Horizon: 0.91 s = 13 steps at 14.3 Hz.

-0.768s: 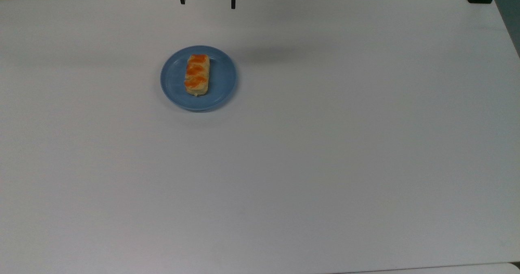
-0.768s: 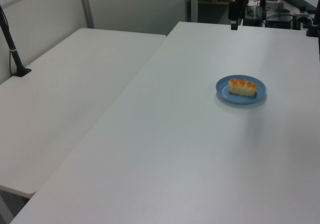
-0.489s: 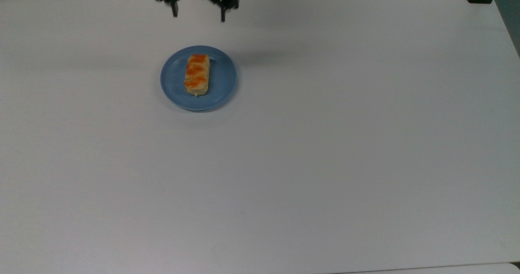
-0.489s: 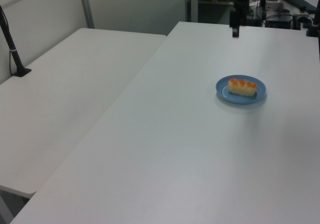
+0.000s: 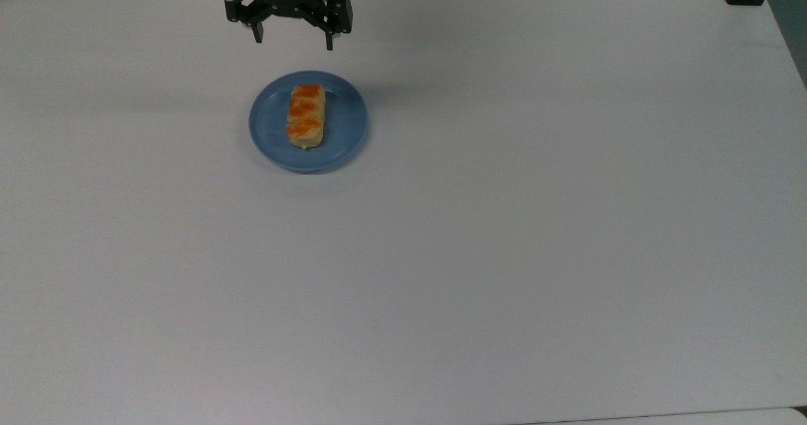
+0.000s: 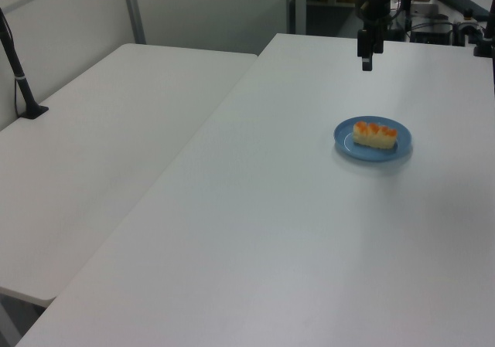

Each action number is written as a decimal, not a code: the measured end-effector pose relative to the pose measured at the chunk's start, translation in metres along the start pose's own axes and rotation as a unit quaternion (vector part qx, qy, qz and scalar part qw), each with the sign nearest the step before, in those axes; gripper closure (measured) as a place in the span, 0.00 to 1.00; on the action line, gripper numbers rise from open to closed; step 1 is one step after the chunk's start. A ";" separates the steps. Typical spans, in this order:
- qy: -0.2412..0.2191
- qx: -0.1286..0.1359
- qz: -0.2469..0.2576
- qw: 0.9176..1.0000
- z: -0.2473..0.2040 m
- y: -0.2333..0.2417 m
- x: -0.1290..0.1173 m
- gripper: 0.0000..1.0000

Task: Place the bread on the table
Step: 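Move the open gripper toward the bread on the blue plate, then lower the gripper onto the orange-topped bread and close on it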

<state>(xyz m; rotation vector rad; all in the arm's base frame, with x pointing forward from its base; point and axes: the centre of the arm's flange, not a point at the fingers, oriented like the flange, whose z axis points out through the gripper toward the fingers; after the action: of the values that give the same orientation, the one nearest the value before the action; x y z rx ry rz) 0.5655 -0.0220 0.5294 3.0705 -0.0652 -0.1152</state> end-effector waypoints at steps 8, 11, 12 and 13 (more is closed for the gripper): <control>-0.020 0.000 0.003 1.000 0.038 0.003 0.002 0.00; -0.028 -0.014 -0.001 1.000 0.091 0.008 0.007 0.00; -0.035 -0.018 -0.003 0.999 0.112 0.009 0.010 0.00; -0.041 -0.018 -0.001 0.999 0.130 0.011 0.014 0.00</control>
<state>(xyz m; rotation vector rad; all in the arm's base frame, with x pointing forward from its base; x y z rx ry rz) 0.5688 -0.0425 0.3995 3.0302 -0.0625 -0.2395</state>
